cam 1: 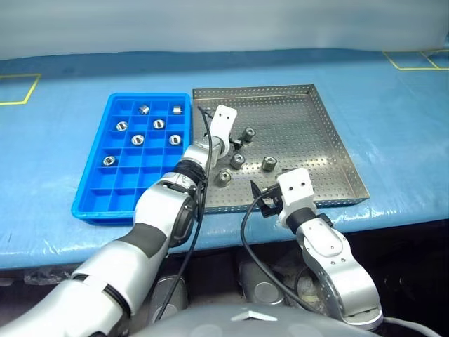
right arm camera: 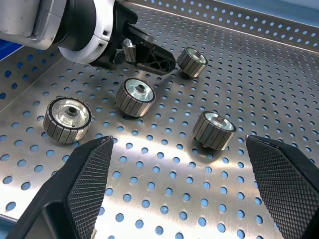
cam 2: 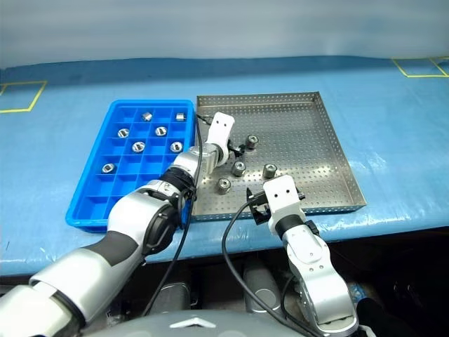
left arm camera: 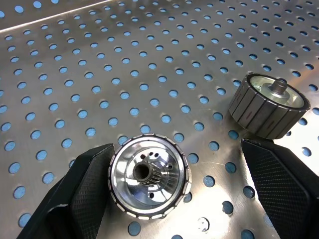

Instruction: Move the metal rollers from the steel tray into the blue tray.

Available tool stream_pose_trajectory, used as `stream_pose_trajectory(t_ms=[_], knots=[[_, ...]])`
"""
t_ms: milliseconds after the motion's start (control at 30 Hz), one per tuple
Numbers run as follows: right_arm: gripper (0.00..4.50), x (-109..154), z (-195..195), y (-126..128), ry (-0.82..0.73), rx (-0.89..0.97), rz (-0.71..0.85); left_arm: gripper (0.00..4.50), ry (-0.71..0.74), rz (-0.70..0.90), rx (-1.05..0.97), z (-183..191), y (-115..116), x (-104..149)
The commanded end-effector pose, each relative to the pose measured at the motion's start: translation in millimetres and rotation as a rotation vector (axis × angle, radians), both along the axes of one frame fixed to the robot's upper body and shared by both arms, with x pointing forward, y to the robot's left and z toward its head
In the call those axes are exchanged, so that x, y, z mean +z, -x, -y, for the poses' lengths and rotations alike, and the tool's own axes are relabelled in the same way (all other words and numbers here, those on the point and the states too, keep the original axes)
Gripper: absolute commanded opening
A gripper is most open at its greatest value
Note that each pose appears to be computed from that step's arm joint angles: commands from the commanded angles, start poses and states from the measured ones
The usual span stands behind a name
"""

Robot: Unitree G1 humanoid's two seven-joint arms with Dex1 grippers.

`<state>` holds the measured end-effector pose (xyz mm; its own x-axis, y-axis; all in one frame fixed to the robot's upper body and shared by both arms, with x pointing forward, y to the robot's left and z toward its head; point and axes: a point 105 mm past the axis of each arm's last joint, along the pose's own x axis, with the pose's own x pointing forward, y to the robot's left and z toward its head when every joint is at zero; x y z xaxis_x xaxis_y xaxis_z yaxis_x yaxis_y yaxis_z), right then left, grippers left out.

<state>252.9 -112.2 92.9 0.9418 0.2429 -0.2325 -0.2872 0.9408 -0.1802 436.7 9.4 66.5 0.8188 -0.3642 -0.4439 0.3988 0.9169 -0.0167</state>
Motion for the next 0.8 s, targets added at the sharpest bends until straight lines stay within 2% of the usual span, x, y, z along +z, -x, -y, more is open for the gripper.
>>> stream_pose_trajectory(t_ms=[33, 200, 300, 367, 567, 733, 800], knots=[[4.50, 12.0, 0.5, -1.5, -0.010, -0.004, 0.050, 4.44, 0.087, 0.067, 0.027, -4.2, -10.7, 23.6], [4.50, 9.3, -3.2, -2.9, -0.018, 0.014, 0.039, 4.44, 0.157, 0.103, 0.041, -11.9, -16.6, 37.9], [4.50, 8.6, -9.5, -6.0, -0.021, 0.048, 0.036, 3.87, 0.112, 0.093, 0.007, -10.6, -13.7, 31.9], [4.50, 8.9, -12.7, -8.2, -0.021, 0.067, 0.038, 3.25, 0.086, 0.096, 0.006, -9.3, -12.9, 29.6], [4.50, 10.5, -16.4, -10.8, -0.022, 0.082, 0.046, 3.25, 0.041, 0.081, -0.036, 5.5, -5.6, 19.8], [4.50, 9.4, -11.4, -6.5, -0.019, 0.052, 0.043, 3.25, 0.048, 0.096, -0.055, 13.5, -3.9, 21.9], [4.50, 9.1, -9.1, -5.4, -0.019, 0.037, 0.042, 3.61, 0.072, 0.097, -0.060, 15.6, -3.8, 24.0]])
